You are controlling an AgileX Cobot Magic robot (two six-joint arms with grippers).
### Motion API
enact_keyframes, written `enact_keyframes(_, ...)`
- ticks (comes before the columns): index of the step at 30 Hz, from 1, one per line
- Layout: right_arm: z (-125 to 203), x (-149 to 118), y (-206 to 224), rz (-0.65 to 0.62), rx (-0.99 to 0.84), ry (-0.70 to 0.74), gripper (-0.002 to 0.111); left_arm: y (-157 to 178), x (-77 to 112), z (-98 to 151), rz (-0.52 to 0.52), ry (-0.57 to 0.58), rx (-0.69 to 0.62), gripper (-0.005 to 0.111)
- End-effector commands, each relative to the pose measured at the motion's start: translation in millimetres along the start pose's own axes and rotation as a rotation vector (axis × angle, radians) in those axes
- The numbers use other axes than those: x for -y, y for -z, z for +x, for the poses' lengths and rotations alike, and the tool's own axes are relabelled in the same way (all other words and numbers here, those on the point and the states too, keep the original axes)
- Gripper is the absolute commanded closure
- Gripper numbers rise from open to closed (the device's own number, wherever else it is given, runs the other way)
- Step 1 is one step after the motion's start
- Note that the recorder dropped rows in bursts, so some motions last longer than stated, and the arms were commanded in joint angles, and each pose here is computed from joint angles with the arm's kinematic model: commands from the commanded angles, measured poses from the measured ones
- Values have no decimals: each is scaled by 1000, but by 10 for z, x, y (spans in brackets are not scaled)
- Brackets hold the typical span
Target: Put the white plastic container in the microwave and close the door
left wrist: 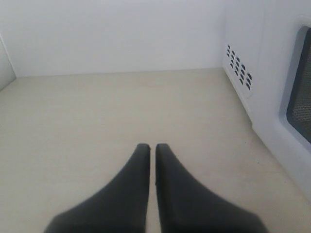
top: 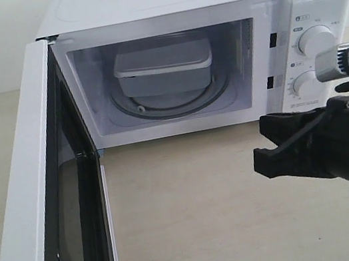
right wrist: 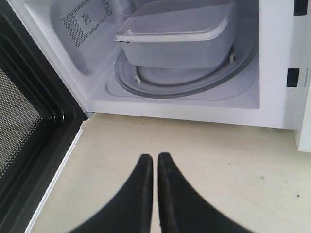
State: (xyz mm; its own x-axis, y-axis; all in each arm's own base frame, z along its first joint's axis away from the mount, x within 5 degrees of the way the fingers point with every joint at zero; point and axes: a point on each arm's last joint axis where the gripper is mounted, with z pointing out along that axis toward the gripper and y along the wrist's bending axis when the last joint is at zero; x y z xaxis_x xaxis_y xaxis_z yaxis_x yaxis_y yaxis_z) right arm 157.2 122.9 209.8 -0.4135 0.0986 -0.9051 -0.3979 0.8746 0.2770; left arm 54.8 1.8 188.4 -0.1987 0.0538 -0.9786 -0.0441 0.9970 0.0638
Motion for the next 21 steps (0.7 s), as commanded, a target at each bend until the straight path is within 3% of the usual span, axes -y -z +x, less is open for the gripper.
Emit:
enact_keyframes(1,-3,7,11,1,11,15,108,-1,3,10,3,19,0,102)
enact_keyframes(5,-29,17,35,2,21,70,108,-1,3,10,3,19,0,102)
enact_keyframes(10,-224,192,357,36,45,110,108,-1,3,10,3,19,0,102)
enact_keyframes(16,-435,479,1007,221,243,97,108,-1,3,10,3,19,0,102)
enact_keyframes(21,-165,606,1393,372,509,28,108,-1,3,10,3,19,0,102)
